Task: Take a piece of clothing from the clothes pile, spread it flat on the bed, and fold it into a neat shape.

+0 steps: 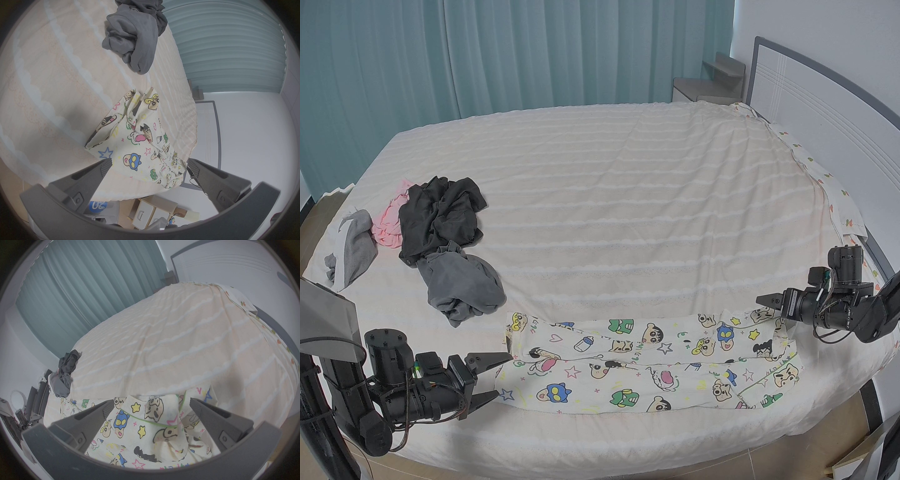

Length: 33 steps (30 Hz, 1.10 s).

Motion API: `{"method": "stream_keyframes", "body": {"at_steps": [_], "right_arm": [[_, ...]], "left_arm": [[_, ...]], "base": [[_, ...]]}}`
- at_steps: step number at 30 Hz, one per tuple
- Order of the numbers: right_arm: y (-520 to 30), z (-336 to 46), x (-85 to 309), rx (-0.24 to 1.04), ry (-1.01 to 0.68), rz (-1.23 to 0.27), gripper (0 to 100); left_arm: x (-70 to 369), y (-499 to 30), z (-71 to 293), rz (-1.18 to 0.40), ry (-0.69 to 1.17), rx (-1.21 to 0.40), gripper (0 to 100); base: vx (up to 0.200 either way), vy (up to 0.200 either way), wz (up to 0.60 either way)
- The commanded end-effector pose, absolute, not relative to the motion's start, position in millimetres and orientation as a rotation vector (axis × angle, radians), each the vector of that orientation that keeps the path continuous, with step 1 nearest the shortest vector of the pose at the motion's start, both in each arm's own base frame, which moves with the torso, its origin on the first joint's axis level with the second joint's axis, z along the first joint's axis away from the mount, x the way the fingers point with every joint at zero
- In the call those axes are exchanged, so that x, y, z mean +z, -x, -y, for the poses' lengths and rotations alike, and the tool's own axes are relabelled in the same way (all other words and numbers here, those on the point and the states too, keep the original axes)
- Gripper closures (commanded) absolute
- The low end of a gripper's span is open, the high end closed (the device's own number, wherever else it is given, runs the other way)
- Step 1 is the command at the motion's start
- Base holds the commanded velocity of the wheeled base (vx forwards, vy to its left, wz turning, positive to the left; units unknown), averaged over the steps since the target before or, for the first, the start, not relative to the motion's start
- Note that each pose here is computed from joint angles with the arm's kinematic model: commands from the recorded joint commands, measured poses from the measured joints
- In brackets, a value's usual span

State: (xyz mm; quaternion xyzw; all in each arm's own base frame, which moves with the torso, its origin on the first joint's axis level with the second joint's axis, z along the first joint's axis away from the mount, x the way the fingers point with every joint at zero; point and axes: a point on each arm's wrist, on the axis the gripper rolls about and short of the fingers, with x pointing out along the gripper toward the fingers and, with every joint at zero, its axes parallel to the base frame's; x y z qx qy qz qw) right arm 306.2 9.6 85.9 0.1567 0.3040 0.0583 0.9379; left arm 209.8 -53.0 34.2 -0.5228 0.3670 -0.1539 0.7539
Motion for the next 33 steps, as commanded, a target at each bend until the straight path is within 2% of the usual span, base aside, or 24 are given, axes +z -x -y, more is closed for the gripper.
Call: {"method": "stream_keyframes", "body": {"at_steps": [1, 15, 16, 25, 33], "right_arm": [[-310.2, -11.4, 89.2, 0.138, -0.284, -0.600, 0], [-324.6, -21.3, 57.1, 0.183, -0.206, -0.677, 0], [-324.9, -20.9, 57.4, 0.184, -0.207, -0.672, 100], [-320.2, -20.5, 68.1, 0.184, -0.202, -0.615, 100], [-292.2, -21.0, 84.1, 0.204, -0.186, -0.593, 100]], "left_arm": [[32.9, -206.8, 52.6, -0.813, 1.142, -0.328, 0], [32.3, -206.9, 52.6, -0.817, 1.142, -0.327, 0], [32.6, -206.9, 52.6, -0.815, 1.142, -0.328, 0], [32.3, -206.8, 52.9, -0.817, 1.141, -0.327, 0], [32.6, -206.8, 52.9, -0.816, 1.141, -0.328, 0]], "base": [[0.000, 0.000, 0.00], [0.000, 0.000, 0.00], [0.000, 0.000, 0.00], [0.000, 0.000, 0.00], [0.000, 0.000, 0.00]]}}
